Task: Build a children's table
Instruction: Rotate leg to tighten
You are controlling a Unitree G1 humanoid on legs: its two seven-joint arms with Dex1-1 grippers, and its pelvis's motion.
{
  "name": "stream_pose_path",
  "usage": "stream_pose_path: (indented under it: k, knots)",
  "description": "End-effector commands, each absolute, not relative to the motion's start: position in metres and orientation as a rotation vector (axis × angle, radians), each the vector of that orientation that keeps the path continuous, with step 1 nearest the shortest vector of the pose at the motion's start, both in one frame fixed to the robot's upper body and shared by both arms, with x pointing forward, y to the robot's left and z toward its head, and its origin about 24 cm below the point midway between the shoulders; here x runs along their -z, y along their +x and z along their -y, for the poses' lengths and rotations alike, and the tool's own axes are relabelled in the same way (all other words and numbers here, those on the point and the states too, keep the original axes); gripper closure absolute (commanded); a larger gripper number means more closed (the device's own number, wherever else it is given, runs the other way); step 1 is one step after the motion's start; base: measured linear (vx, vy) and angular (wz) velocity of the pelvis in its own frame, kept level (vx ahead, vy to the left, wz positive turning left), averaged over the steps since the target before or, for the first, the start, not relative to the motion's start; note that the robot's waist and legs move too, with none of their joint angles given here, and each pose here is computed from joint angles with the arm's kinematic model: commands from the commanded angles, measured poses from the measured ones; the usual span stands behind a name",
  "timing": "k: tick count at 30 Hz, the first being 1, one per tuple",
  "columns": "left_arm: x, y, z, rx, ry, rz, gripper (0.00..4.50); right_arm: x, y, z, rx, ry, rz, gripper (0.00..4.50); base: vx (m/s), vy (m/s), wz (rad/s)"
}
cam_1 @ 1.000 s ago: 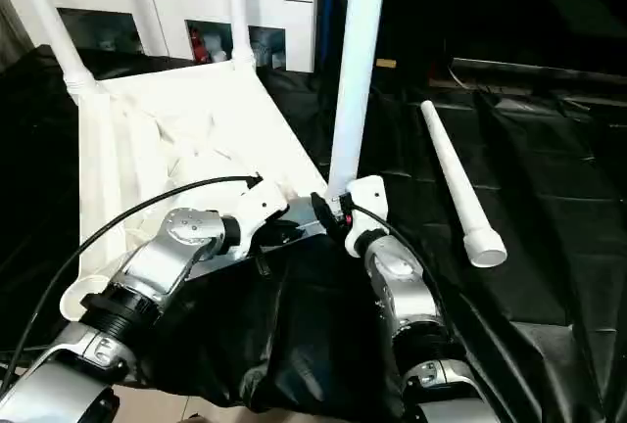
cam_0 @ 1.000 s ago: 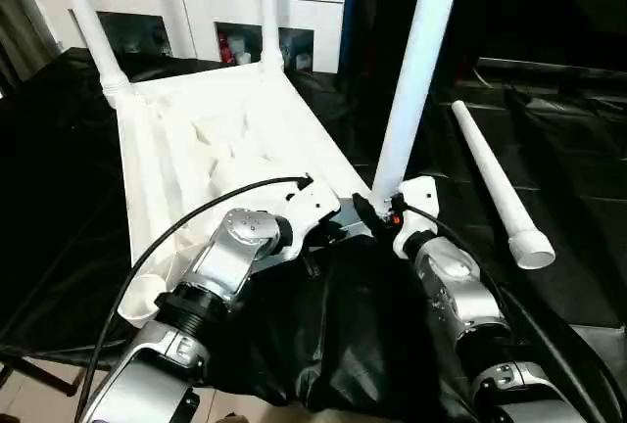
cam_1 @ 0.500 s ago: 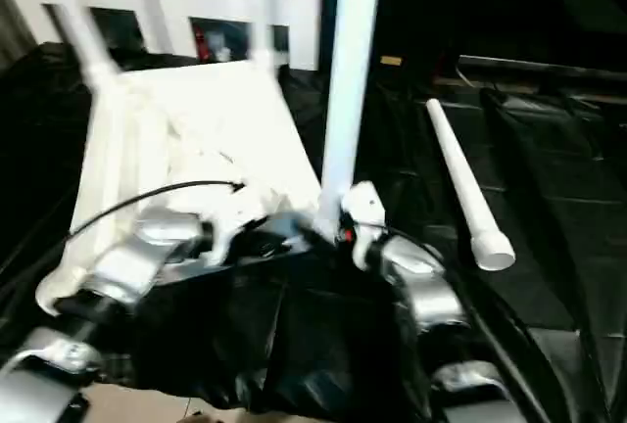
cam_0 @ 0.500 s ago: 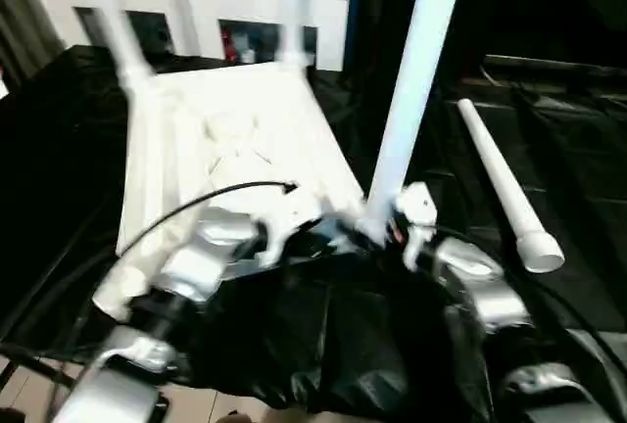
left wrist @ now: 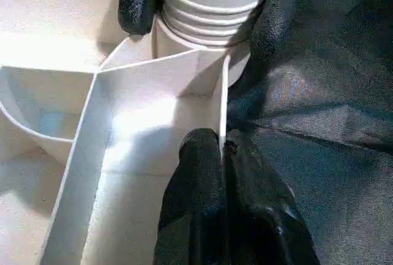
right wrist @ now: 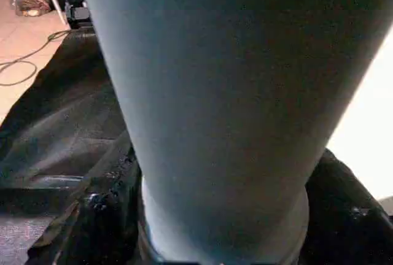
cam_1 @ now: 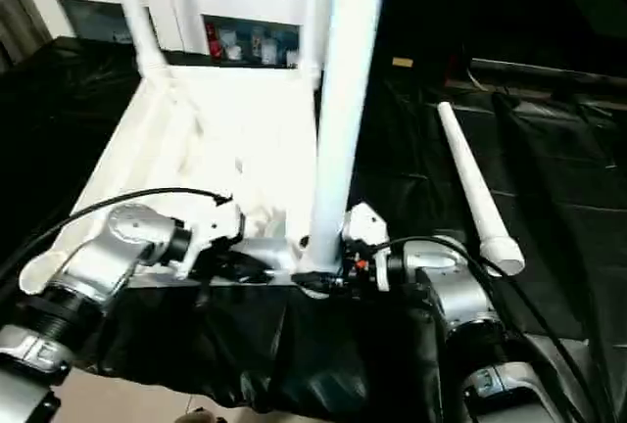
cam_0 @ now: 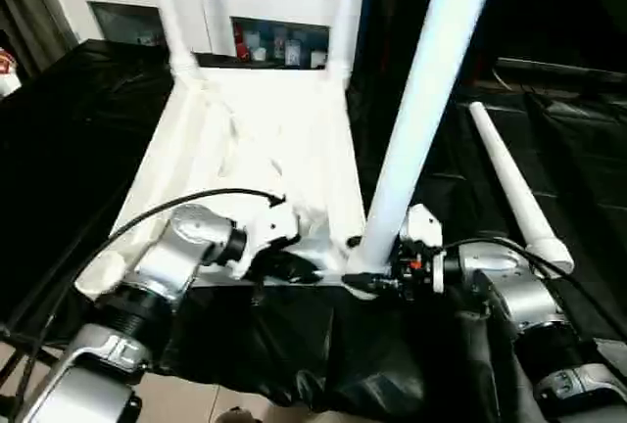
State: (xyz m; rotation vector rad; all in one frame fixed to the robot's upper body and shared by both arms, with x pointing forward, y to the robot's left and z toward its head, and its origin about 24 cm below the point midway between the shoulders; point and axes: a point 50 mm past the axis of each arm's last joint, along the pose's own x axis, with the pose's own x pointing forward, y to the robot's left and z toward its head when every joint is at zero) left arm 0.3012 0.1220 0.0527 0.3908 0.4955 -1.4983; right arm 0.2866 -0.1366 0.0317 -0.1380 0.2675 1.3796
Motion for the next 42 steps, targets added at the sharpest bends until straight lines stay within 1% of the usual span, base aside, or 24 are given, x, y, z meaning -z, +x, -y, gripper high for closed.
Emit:
stream_pose_path:
  k: [1, 5, 8, 9, 10, 11, 12, 14, 15, 16, 17, 18, 21, 22, 23, 25, 26, 28, 31, 34, 37, 38, 40, 42]
  knots:
    - [-0.058, 0.306, -0.112, 1.471, 0.383, -0.439, 4.50, -0.027, 0.276, 0.121, -1.461, -0.115, -0.262, 1.69, 0.000, 0.000, 0.00]
    - [-0.058, 0.311, -0.104, 1.394, 0.381, -0.400, 4.50, -0.024, 0.278, 0.119, -1.360, -0.065, -0.237, 1.76, 0.000, 0.000, 0.00]
    - [-0.061, 0.320, -0.094, 1.279, 0.348, -0.353, 4.50, -0.018, 0.288, 0.115, -1.148, -0.038, -0.210, 1.76, 0.000, 0.000, 0.00]
    - [-0.061, 0.320, -0.094, 1.279, 0.348, -0.353, 4.50, -0.018, 0.288, 0.115, -1.148, -0.038, -0.210, 1.77, 0.000, 0.000, 0.00]
    - [-0.061, 0.322, -0.090, 1.248, 0.334, -0.344, 4.50, -0.016, 0.292, 0.114, -1.058, -0.029, -0.211, 1.77, 0.000, 0.000, 0.00]
    - [-0.061, 0.323, -0.088, 1.233, 0.331, -0.341, 4.50, -0.015, 0.294, 0.113, -1.024, -0.022, -0.210, 1.77, 0.000, 0.000, 0.00]
    - [-0.061, 0.325, -0.081, 1.191, 0.317, -0.333, 4.50, -0.012, 0.300, 0.111, -0.896, 0.022, -0.218, 1.77, 0.000, 0.000, 0.00]
    - [-0.060, 0.325, -0.074, 1.170, 0.307, -0.332, 4.50, -0.008, 0.304, 0.110, -0.793, 0.059, -0.236, 1.77, 0.000, 0.000, 0.00]
    - [-0.058, 0.328, -0.067, 1.109, 0.311, -0.328, 4.50, -0.006, 0.309, 0.107, -0.670, 0.069, -0.235, 1.77, 0.000, 0.000, 0.00]
    - [-0.058, 0.328, -0.067, 1.109, 0.311, -0.328, 4.50, -0.006, 0.309, 0.107, -0.670, 0.069, -0.235, 1.77, 0.000, 0.000, 0.00]
    - [-0.057, 0.330, -0.058, 1.047, 0.305, -0.313, 4.50, -0.001, 0.313, 0.103, -0.552, -0.009, -0.272, 1.77, 0.000, 0.000, 0.00]
    - [-0.056, 0.329, -0.054, 1.041, 0.295, -0.309, 4.50, 0.000, 0.313, 0.099, -0.532, -0.020, -0.277, 1.77, 0.000, 0.000, 0.00]
    - [-0.056, 0.327, -0.049, 1.054, 0.283, -0.303, 4.50, -0.002, 0.313, 0.093, -0.533, -0.011, -0.253, 1.77, 0.000, 0.000, 0.00]
    - [-0.055, 0.326, -0.048, 1.058, 0.281, -0.305, 4.50, -0.003, 0.313, 0.092, -0.535, -0.010, -0.243, 1.42, 0.000, 0.000, 0.00]
    - [-0.055, 0.326, -0.049, 1.071, 0.284, -0.301, 4.50, -0.004, 0.313, 0.093, -0.537, 0.020, -0.235, 1.21, 0.000, 0.000, 0.00]
    - [-0.056, 0.324, -0.051, 1.095, 0.289, -0.299, 4.50, -0.006, 0.313, 0.094, -0.554, 0.050, -0.228, 0.99, 0.000, 0.000, 0.00]
    - [-0.056, 0.323, -0.054, 1.114, 0.291, -0.302, 4.50, -0.007, 0.313, 0.094, -0.578, 0.043, -0.221, 0.99, 0.000, 0.000, 0.00]
    - [-0.055, 0.321, -0.058, 1.144, 0.297, -0.303, 4.50, -0.010, 0.313, 0.094, -0.618, 0.022, -0.205, 0.71, 0.000, 0.000, 0.00]
    - [-0.054, 0.318, -0.065, 1.191, 0.305, -0.317, 4.50, -0.014, 0.311, 0.096, -0.707, -0.005, -0.177, 0.71, 0.000, 0.000, 0.00]
    - [-0.054, 0.312, -0.076, 1.292, 0.319, -0.338, 4.50, -0.021, 0.303, 0.103, -0.914, -0.039, -0.155, 0.71, 0.000, 0.000, 0.00]
    - [-0.055, 0.310, -0.082, 1.338, 0.337, -0.358, 4.50, -0.024, 0.300, 0.107, -1.019, -0.052, -0.157, 0.71, 0.000, 0.000, 0.00]
    - [-0.055, 0.310, -0.082, 1.338, 0.337, -0.358, 4.50, -0.024, 0.300, 0.107, -1.019, -0.052, -0.157, 0.71, 0.000, 0.000, 0.00]
    - [-0.056, 0.310, -0.091, 1.392, 0.357, -0.386, 4.50, -0.027, 0.293, 0.114, -1.184, -0.101, -0.180, 0.71, 0.000, 0.000, 0.00]
    - [-0.056, 0.309, -0.092, 1.405, 0.359, -0.391, 4.50, -0.028, 0.291, 0.115, -1.216, -0.111, -0.186, 0.71, 0.000, 0.000, 0.00]
